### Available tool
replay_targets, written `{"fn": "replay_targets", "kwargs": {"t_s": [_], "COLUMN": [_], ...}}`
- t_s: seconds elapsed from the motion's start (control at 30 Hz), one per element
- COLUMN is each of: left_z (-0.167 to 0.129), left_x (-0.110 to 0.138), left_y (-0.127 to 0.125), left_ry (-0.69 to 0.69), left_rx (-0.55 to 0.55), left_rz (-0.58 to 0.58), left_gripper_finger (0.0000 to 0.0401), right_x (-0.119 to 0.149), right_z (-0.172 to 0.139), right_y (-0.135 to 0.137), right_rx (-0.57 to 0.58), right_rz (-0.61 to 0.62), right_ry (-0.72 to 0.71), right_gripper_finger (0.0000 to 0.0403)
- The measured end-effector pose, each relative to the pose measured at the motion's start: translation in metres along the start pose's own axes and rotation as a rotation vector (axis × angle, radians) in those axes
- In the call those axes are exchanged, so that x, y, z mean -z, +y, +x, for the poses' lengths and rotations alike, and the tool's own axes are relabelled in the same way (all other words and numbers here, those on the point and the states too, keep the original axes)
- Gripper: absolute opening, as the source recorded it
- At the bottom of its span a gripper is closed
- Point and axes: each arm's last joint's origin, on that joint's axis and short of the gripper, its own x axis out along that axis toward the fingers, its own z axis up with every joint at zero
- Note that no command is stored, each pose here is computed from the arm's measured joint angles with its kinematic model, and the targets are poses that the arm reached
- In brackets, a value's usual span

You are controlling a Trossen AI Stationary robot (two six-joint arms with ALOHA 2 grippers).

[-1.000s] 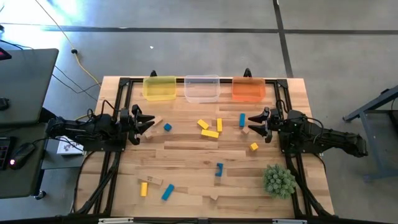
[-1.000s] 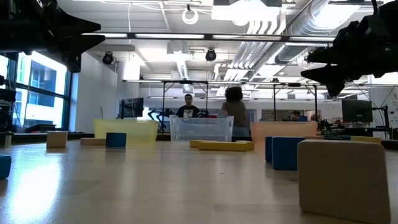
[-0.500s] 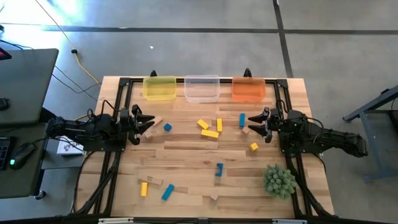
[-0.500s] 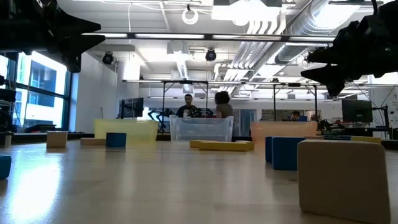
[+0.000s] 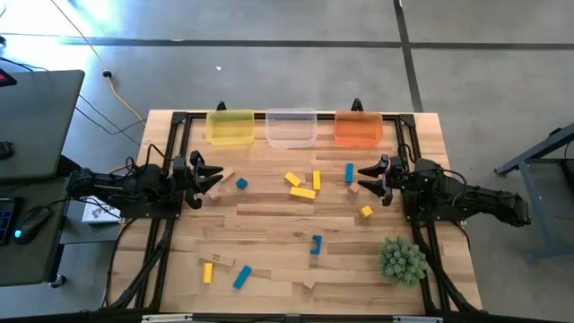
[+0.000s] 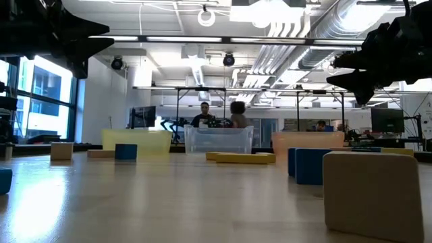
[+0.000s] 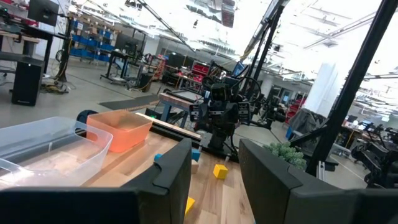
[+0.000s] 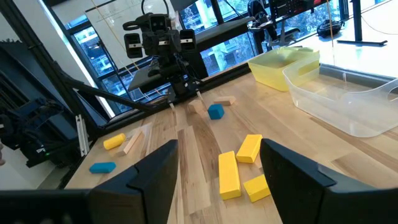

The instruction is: Sort & place blocks by color

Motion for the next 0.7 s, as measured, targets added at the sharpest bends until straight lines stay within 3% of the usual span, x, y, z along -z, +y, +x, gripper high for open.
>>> {"fn": "replay_targets", "kwargs": {"t_s": [0.7], "left_z": [0.0], "left_x": [0.0027], "left_y": [0.0018], "left_ry": [0.021], "left_rx": [-0.042], "left_rz": [-0.01], "left_gripper_finger": [0.0132], "right_x": [0.0], "right_z": [0.0], "right_y": [0.0], "right_rx": [0.0], "right_rz": [0.0], "right_ry": [0.0], "right_gripper_finger": [0.0216]}}
